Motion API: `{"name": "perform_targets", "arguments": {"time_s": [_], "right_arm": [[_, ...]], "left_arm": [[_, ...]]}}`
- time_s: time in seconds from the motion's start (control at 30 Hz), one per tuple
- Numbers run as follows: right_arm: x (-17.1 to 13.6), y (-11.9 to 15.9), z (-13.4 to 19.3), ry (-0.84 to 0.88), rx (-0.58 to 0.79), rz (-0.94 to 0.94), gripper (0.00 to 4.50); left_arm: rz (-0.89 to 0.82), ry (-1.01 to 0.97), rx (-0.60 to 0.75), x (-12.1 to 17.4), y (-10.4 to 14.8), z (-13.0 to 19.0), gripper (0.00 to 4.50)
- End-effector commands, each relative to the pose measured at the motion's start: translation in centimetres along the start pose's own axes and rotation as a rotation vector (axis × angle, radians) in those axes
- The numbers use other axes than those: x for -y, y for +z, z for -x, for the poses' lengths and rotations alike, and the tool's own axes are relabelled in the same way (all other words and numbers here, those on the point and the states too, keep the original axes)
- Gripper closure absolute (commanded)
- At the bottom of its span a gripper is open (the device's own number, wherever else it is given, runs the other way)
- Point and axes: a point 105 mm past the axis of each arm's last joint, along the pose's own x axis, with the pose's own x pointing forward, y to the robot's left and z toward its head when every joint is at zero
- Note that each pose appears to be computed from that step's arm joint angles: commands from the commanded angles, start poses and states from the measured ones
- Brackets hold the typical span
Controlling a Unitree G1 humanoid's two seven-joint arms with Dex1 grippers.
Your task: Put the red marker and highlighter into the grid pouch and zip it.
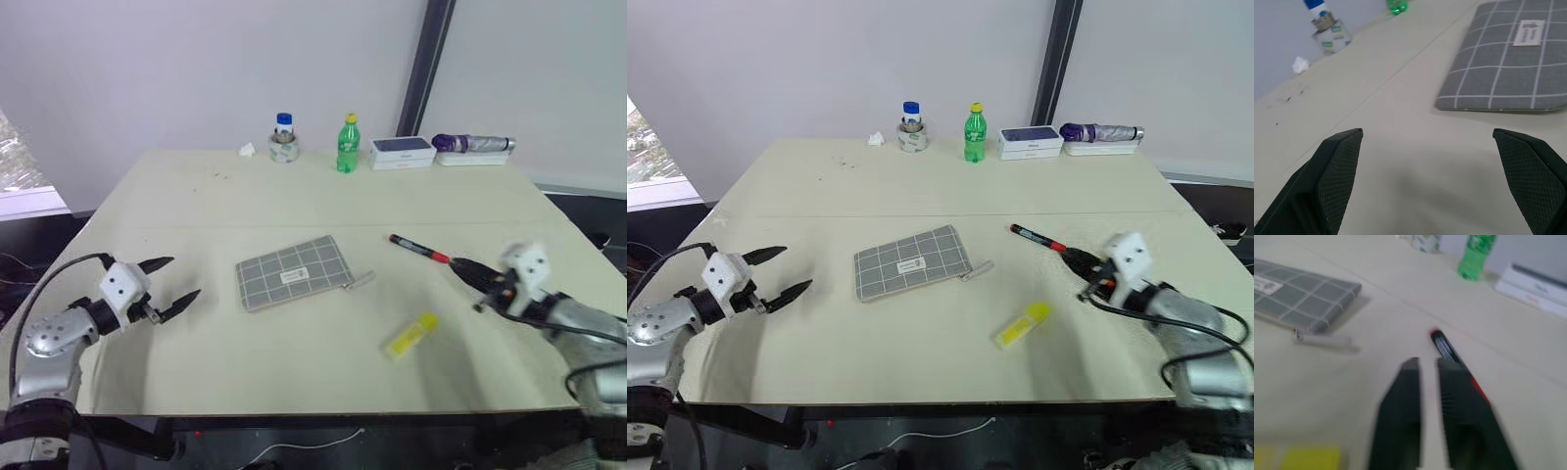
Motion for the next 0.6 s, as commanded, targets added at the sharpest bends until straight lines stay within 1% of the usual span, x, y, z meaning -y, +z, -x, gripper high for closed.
{"name": "perform_targets", "arguments": {"time_s": [0.03,0.1,0.17,0.23,0.3,0.37,0.4,0.47,0.53,0.6], "right_arm": [[-1.3,0.2,-3.1,0.004,0.0,0.086,4.45],[-2.3,0.3,-4.9,0.018,0.011,0.083,4.45],[-3.8,-0.3,-6.8,0.064,-0.008,0.085,4.45],[-3.8,-0.7,-8.2,0.045,-0.029,0.102,4.45],[-3.7,-1.3,-9.4,0.023,-0.064,0.163,4.45],[-3.5,-1.6,-10.2,-0.002,-0.084,0.205,4.45],[-3.7,-1.8,-10.6,0.002,-0.098,0.261,4.45],[-3.9,-3.0,-11.2,0.008,-0.154,0.334,4.45],[-4.1,-3.3,-11.5,0.013,-0.161,0.338,4.45],[-4.4,-3.0,-12.0,0.019,-0.146,0.34,4.45]], "left_arm": [[-0.187,-0.05,0.011,0.5,0.9,-1.1,0.0],[-0.232,-0.099,0.025,1.3,1.0,-1.8,0.0],[-0.284,-0.124,0.029,1.7,1.1,-2.8,0.0],[-0.325,-0.132,0.035,1.8,1.2,-3.7,0.0],[-0.343,-0.138,0.048,2.1,1.2,-4.6,0.0],[-0.364,-0.172,0.059,2.9,1.1,-5.3,0.0],[-0.37,-0.193,0.062,3.4,1.0,-5.6,0.0],[-0.395,-0.254,0.063,4.7,0.6,-6.2,0.0],[-0.413,-0.291,0.066,5.4,0.5,-6.5,0.0],[-0.423,-0.303,0.062,5.5,0.3,-6.6,0.0]]}}
